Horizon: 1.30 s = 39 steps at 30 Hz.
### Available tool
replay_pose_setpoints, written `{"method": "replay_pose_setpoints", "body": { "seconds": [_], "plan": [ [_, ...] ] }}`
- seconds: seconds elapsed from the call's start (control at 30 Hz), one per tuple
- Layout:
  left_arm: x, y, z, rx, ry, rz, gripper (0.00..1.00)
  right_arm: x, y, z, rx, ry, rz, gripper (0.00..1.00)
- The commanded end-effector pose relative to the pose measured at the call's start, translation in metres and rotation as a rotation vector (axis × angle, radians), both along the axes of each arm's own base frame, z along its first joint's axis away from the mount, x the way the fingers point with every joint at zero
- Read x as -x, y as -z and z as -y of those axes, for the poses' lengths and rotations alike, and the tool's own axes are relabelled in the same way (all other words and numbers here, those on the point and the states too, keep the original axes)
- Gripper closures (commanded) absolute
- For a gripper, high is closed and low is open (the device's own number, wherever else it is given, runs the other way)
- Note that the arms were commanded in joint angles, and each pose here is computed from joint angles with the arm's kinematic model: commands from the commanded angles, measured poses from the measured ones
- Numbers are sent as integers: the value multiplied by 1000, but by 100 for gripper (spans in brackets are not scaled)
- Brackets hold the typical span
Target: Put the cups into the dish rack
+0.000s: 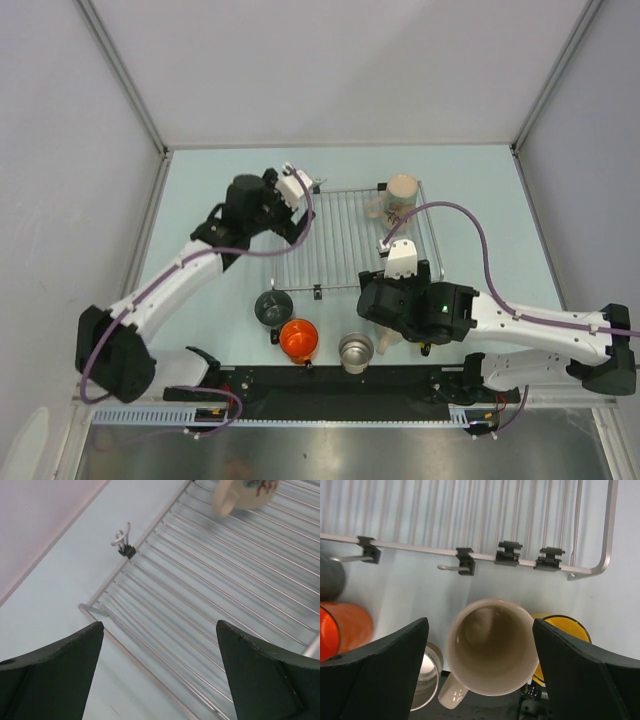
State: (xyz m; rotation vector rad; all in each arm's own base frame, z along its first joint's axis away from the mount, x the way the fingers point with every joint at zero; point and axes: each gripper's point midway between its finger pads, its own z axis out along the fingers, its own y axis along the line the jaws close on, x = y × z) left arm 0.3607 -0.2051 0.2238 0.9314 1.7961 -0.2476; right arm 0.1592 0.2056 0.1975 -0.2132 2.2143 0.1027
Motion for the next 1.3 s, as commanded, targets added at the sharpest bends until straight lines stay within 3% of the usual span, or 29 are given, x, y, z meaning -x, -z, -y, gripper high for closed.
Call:
{"method": "replay_pose_setpoints", "body": {
  "seconds": [0.0,0.07,0.17,0.33,0.4,0.47,0.6,0.7,0.87,0.93,1.0,1.13,1.27],
  "plan": [
    [24,-38,-13,122,-142,153,0,5,17,7,-2,37,-17,11],
    [38,-37,-15,184,-161,96,0,8,23,7,-12,27,-27,12],
    [71,-49,-8,227,-56,17,0,10,26,4,-41,12,-38,18],
    [104,-37,-7,123,122,2,0,14,35,-9,-70,-19,-64,24],
    [117,-37,-3,157,176,21,0,16,38,-13,-75,-31,-68,24],
    [121,-43,-6,198,157,35,0,16,41,-15,-71,-35,-71,26],
    [117,-28,-10,164,95,-65,0,19,49,-25,-74,-58,-94,29],
    [114,-15,-9,154,66,-138,0,19,60,-30,-47,-68,-109,40],
    [103,-16,-14,151,-8,-139,0,16,69,-36,-12,-70,-133,62],
    [101,-20,-14,144,-18,-150,0,13,69,-36,-15,-70,-143,63],
    [102,-17,-14,136,-23,-173,0,11,68,-36,-27,-73,-153,72],
    [103,-30,-15,160,-26,-150,0,5,62,-34,-33,-75,-157,100],
    [101,-46,-11,186,-36,-170,0,-3,21,-41,-53,-101,-115,100]
  ]
}}
